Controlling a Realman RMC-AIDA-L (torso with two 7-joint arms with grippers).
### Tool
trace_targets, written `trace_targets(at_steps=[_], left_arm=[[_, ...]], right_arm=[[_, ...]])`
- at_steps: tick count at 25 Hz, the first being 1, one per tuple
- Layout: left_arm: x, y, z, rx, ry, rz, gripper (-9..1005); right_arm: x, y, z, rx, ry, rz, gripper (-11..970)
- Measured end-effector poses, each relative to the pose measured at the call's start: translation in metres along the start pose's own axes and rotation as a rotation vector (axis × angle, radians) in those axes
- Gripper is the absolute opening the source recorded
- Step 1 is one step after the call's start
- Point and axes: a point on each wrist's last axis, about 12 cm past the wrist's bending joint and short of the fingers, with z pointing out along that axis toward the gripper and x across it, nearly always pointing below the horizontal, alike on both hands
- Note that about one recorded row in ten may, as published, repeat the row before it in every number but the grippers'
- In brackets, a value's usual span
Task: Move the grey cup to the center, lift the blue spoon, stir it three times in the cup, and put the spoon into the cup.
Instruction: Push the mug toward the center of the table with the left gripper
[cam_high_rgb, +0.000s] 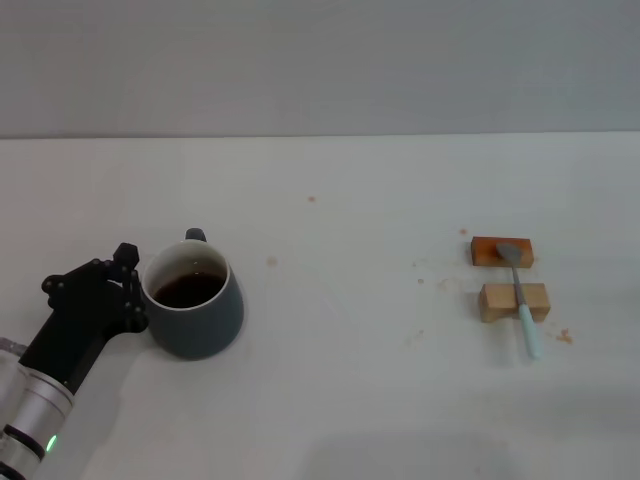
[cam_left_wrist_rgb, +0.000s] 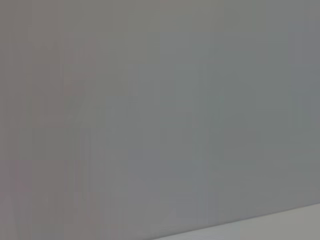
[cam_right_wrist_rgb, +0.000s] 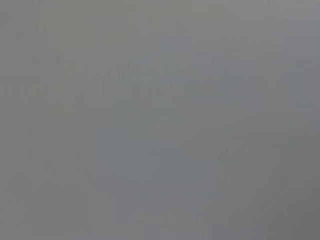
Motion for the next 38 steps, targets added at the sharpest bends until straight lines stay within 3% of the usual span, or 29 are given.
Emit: trace_targets(at_steps=[28, 38], left_arm=[[-0.002, -0.044, -0.003, 0.178, 0.009, -0.025, -3], [-0.003, -0.049, -0.003, 0.188, 0.013, -0.041, -3]], right_arm=[[-0.004, 0.003, -0.001, -0.009, -0.013, 0.005, 739], [-0.005, 0.003, -0.002, -0.01, -0.014, 0.006, 739]])
